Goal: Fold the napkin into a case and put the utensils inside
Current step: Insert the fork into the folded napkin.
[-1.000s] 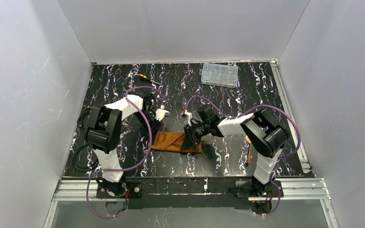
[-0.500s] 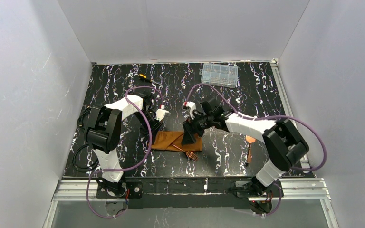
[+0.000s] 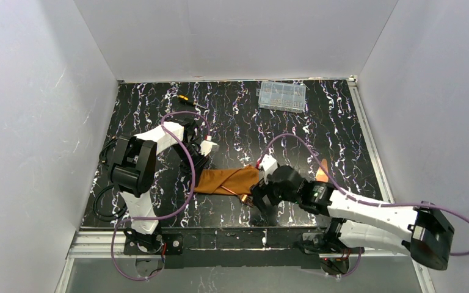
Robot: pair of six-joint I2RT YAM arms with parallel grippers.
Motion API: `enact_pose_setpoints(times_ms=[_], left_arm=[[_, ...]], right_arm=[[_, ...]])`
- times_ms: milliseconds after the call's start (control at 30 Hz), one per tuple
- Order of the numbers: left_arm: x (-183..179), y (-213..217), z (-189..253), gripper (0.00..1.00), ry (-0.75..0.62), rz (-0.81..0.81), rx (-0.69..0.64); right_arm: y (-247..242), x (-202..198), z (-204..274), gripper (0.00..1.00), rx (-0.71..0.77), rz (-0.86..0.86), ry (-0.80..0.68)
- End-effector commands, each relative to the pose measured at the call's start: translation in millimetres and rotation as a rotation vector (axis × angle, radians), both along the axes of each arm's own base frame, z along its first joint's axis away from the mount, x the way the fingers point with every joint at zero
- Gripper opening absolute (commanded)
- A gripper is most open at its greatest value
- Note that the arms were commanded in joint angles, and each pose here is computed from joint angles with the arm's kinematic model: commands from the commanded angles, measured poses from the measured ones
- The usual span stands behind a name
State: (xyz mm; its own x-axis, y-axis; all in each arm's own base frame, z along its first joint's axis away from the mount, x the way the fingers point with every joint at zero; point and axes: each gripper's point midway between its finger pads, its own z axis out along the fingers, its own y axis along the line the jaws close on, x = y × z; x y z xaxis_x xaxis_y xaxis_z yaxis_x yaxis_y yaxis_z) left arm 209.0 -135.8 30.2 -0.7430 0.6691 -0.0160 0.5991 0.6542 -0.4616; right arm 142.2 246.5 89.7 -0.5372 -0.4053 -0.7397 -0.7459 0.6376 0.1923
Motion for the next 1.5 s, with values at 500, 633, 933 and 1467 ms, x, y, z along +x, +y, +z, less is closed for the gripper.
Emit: enact_pose_setpoints(times_ms=[500, 633, 933, 1467], left_arm=[[-4.9, -5.1, 9.7, 0.1, 0.051, 0.001, -0.031], [-4.0, -3.2, 9.5, 0.1, 0.048, -0.003, -0.022], [-2.4, -3.5, 8.7, 0.11, 0.049, -0.002, -0.018], [0.1, -3.1, 12.2, 0.11, 0.035, -0.011, -0.02]], right_arm=[[36.4, 13.4, -31.0, 0.86, -0.266, -0.123, -0.332], [46.1, 3.0, -40.8, 0.86, -0.25, -0.086, -0.324], [45.7, -3.5, -55.5, 0.87, -0.278, -0.079, -0.322], [50.5, -14.7, -62.6, 0.55, -0.255, 0.003, -0.291]])
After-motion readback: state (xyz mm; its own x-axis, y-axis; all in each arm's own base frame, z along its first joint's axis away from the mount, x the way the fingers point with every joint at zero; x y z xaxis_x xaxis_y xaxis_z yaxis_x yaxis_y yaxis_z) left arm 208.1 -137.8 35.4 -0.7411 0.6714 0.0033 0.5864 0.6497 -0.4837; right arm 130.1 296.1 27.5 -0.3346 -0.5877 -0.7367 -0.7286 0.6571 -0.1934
